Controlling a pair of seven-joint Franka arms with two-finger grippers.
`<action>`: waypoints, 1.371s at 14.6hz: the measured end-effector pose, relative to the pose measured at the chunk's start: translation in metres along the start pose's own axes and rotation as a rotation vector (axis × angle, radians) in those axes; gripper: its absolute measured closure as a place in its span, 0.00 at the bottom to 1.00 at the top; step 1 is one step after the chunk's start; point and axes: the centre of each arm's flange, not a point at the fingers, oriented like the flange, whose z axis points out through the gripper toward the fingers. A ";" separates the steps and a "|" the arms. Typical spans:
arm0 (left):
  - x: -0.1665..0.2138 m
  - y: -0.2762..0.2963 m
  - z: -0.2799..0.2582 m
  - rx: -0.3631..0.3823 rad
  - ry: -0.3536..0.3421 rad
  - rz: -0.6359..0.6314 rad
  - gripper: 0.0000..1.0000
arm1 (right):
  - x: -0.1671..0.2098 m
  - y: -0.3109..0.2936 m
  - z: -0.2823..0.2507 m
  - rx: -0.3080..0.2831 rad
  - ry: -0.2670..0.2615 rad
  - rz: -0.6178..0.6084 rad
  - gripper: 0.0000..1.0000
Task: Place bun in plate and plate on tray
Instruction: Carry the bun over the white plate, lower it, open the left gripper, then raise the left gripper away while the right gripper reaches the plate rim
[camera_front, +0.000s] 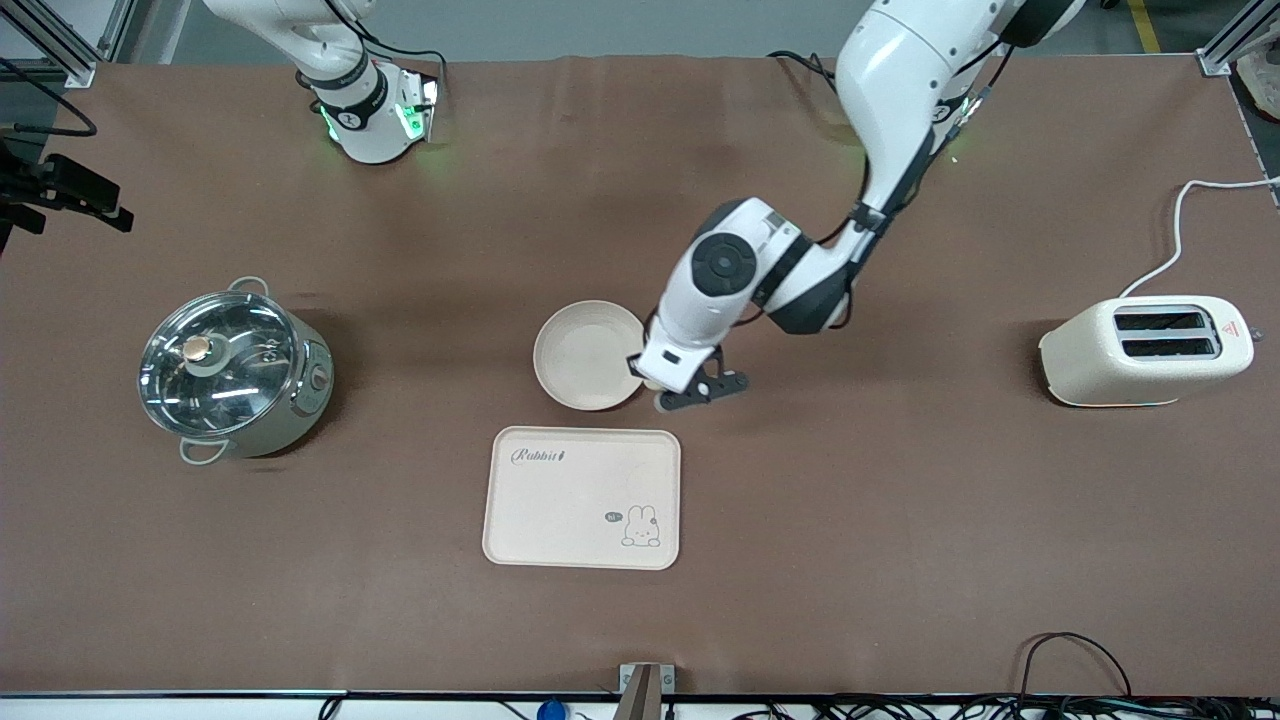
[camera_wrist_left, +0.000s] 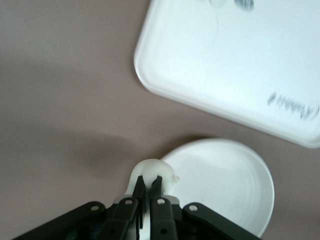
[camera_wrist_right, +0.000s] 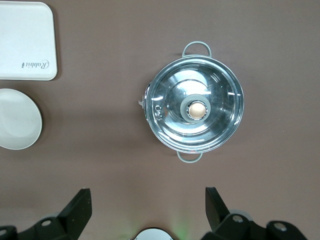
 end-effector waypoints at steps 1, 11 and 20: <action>-0.013 0.005 0.010 0.009 -0.010 -0.004 0.93 | 0.000 0.000 0.000 0.000 0.000 0.000 0.00; -0.079 0.038 0.082 -0.108 0.008 -0.028 0.69 | 0.000 -0.001 0.000 -0.001 0.000 -0.003 0.00; 0.024 0.025 -0.092 -0.112 0.126 -0.117 0.00 | 0.022 -0.085 0.063 0.136 -0.031 0.013 0.00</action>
